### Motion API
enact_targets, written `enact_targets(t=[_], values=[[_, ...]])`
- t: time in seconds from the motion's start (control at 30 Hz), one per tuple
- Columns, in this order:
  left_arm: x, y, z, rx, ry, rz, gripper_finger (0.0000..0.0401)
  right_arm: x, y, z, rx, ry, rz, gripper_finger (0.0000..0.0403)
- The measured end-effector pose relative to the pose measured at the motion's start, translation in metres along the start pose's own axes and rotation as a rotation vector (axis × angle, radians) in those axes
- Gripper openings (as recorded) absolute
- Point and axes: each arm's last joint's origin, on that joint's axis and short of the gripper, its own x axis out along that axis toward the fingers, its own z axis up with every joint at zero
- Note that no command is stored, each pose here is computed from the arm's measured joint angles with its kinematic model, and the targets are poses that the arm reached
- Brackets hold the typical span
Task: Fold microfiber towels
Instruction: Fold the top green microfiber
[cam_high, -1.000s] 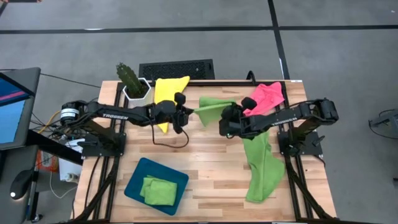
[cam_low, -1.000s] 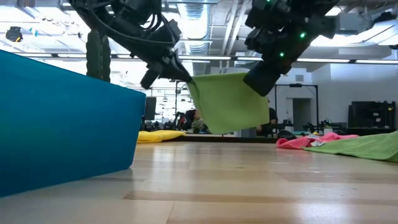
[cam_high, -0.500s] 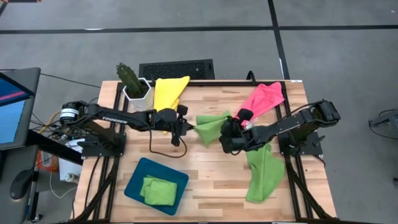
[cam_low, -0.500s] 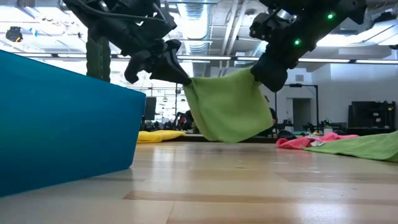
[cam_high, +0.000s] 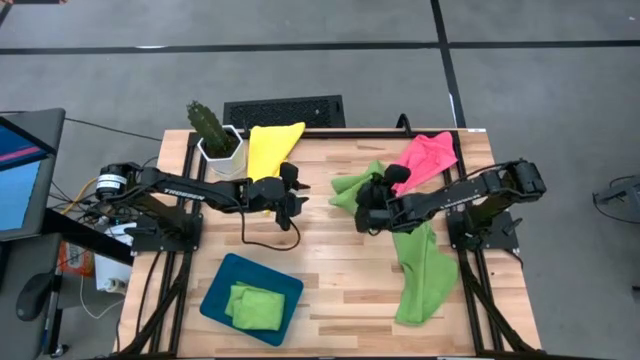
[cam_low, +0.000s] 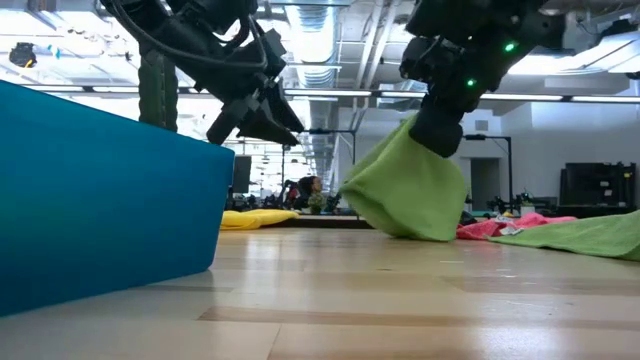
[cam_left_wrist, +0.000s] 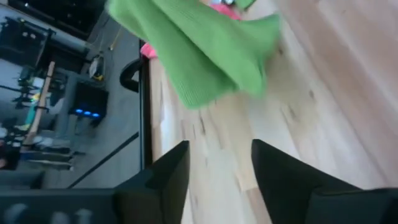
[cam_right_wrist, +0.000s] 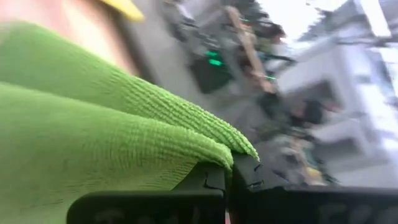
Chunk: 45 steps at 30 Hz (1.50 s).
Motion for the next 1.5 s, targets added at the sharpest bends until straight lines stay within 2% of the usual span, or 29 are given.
enact_targets(t=[0.13, 0.2, 0.37, 0.5, 0.6, 0.77, 0.93, 1.0, 1.17, 1.27, 1.37, 1.5], values=[[0.001, 0.005, 0.0, -0.004, 0.005, 0.058, 0.0191, 0.024, -0.014, 0.003, -0.053, 0.066, -0.187, 0.0013], [0.001, 0.008, 0.001, -0.001, 0.006, 0.092, 0.0194, 0.038, -0.021, 0.005, -0.067, 0.111, -0.246, 0.0013], [0.0, 0.012, 0.003, -0.002, 0.027, 0.136, 0.0194, 0.064, -0.035, 0.007, 0.014, 0.174, -0.295, 0.0011], [0.0, 0.01, 0.002, -0.079, 0.029, 0.117, 0.0194, 0.053, -0.029, 0.007, 0.063, 0.134, -0.275, 0.0011], [0.001, 0.006, 0.0, -0.145, 0.015, 0.045, 0.0194, 0.03, -0.016, 0.005, 0.096, 0.066, -0.168, 0.0011], [0.001, 0.001, 0.002, -0.29, -0.06, -0.1, 0.0194, -0.014, 0.008, -0.003, 0.197, -0.005, 0.132, 0.0012], [-0.001, -0.002, 0.007, -0.403, -0.166, -0.235, 0.0194, -0.057, 0.026, -0.008, 0.191, -0.045, 0.429, 0.0024], [-0.001, -0.002, 0.009, -0.443, -0.196, -0.27, 0.0194, -0.071, 0.03, -0.011, 0.194, -0.062, 0.495, 0.0028], [-0.005, -0.004, 0.019, -0.519, -0.288, -0.326, 0.0194, -0.09, 0.034, -0.016, 0.199, -0.089, 0.536, 0.0025], [-0.002, -0.009, 0.03, -0.536, -0.363, -0.276, 0.0194, -0.091, 0.034, -0.017, 0.198, -0.091, 0.535, 0.0025], [0.014, -0.022, 0.034, -0.53, -0.386, -0.227, 0.0195, -0.086, 0.033, -0.015, 0.201, -0.083, 0.528, 0.0028], [0.04, -0.042, 0.036, -0.524, -0.334, -0.265, 0.0205, -0.079, 0.031, -0.013, 0.211, -0.063, 0.514, 0.0035]])
